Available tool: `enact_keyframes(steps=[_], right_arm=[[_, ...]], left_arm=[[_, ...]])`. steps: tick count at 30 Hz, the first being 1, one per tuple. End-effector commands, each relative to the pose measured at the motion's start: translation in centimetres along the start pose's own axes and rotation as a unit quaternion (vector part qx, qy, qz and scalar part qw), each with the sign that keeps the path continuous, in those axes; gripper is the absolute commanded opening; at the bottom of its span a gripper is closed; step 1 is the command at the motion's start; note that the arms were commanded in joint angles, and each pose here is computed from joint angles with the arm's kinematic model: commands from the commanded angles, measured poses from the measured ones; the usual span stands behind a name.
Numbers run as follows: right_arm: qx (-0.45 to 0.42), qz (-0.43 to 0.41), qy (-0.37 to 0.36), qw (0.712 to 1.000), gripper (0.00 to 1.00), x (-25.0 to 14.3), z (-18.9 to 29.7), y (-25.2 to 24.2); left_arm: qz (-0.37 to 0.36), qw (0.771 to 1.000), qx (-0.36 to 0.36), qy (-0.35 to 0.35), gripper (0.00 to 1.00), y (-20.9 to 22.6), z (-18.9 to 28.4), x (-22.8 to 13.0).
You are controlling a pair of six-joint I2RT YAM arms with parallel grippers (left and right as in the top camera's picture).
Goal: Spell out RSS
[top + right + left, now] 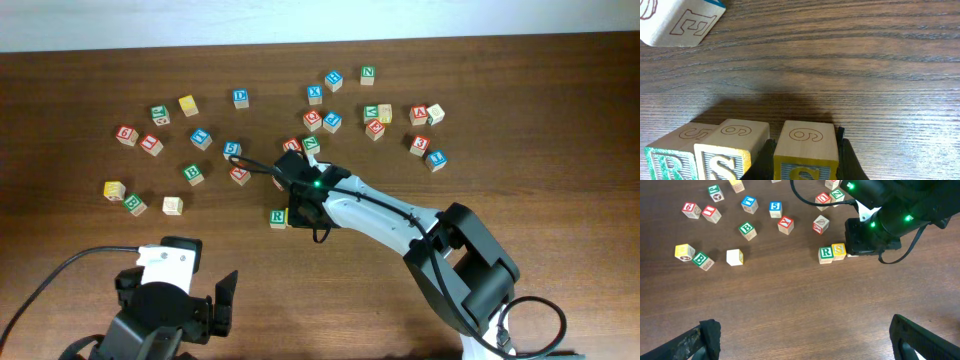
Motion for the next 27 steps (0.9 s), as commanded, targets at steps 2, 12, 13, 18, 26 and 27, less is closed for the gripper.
enact_keyframes(steps=[2,12,13,18,26,27], right_arm=[[-0.001,-0.004,0.005,1.0,0.11,-0.05,-0.45,-0.22],[0.0,-0.005,0.003,1.0,0.25,0.04,-0.46,-0.17],[0.0,-0.005,0.003,1.0,0.27,0.05,-0.46,-0.16],[0.0,-0.005,0.003,1.0,0.33,0.05,-0.46,-0.17],[-0.012,-0.006,-0.017,1.0,0.33,0.64,-0.45,-0.44],[-0.013,-0.006,-0.021,1.0,0.33,0.76,-0.44,-0.42]], left_arm=[[0.007,1.0,-0.001,-0.001,0.99,-0.02,0.01,0.02],[0.007,1.0,-0.001,-0.001,0.99,-0.01,0.01,0.03],[0.007,1.0,-0.001,-0.001,0.99,-0.02,0.01,0.02],[0.007,1.0,-0.001,-0.001,0.99,-0.02,0.01,0.02],[0.007,1.0,-0.001,-0.001,0.99,-0.02,0.01,0.02],[0.007,1.0,-0.001,-0.001,0.99,-0.01,0.01,0.03]])
Point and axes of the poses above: each gripper's point midway between its finger pads, its own z axis back along the fingers, its own y axis along the line the jaws close on, x = y × z, the point moved 5 cm from there along z, back along the fingers, and after that the axes turned 8 degrees about z, right-handed, at the moved point
